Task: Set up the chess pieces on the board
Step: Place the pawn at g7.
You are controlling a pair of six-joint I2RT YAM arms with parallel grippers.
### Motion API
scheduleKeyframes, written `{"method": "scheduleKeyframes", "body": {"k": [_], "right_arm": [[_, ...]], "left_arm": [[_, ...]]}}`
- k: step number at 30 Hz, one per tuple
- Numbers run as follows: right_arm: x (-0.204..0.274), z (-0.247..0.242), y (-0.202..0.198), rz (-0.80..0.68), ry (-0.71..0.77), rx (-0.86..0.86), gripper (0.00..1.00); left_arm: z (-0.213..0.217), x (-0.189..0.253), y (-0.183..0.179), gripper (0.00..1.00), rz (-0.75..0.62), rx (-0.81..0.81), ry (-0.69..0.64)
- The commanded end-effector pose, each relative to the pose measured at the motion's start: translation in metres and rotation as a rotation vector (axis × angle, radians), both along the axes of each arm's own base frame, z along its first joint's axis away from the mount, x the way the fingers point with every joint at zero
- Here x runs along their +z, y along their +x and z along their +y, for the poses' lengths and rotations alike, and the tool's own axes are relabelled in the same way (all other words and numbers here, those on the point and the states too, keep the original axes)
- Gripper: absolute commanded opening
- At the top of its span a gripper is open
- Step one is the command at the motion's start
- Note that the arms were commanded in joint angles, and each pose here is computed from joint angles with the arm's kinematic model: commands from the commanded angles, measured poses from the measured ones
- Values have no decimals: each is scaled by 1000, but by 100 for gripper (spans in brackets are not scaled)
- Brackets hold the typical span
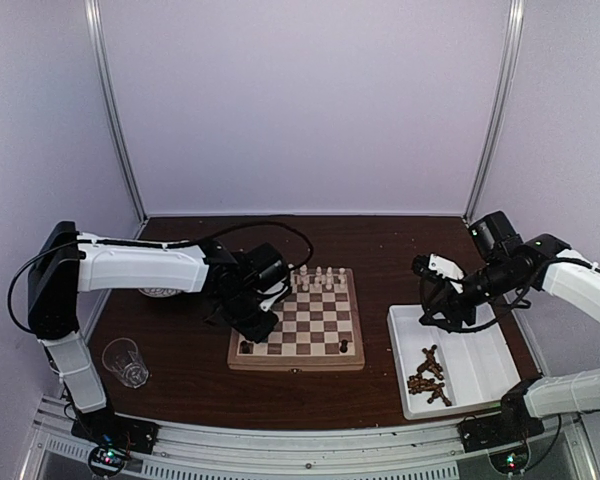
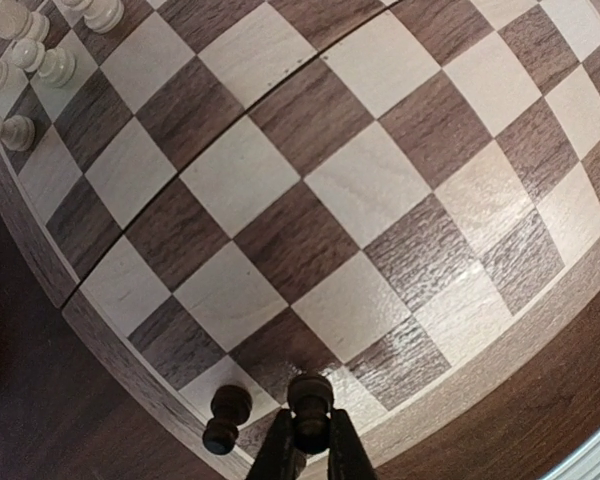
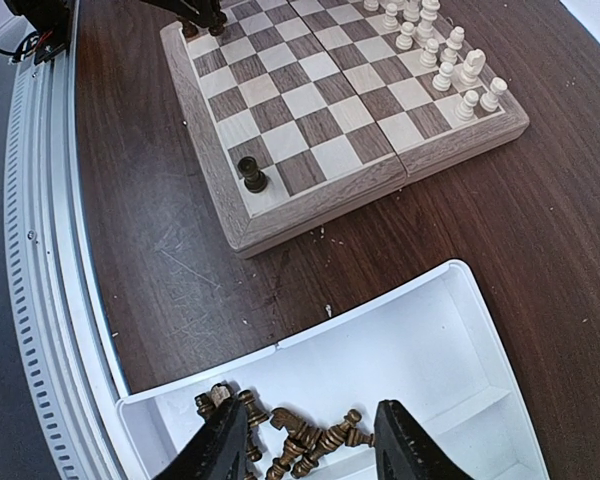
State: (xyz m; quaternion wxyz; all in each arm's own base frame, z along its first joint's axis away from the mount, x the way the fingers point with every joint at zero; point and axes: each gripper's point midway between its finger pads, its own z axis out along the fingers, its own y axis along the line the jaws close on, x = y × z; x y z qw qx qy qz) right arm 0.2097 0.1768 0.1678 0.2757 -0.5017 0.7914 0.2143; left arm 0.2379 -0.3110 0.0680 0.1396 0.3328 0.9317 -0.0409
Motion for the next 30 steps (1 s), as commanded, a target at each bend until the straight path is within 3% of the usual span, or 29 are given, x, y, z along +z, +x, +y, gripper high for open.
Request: {"method": "scheduleKeyframes", "body": {"k": [1, 17, 25, 30], "right_arm": [[-3, 0, 2, 0, 1, -2, 47], [-5, 0, 2, 6, -2, -2, 47], [-4, -1, 2, 5, -2, -2, 47], [-3, -1, 1, 4, -1, -4, 47]], "left_arm": [[-5, -6, 8, 2, -2, 30, -42], [0, -19, 11, 6, 25, 44, -26], [4, -13, 12, 14, 18, 56, -9], [-3, 14, 15, 25, -11, 44, -61]]}}
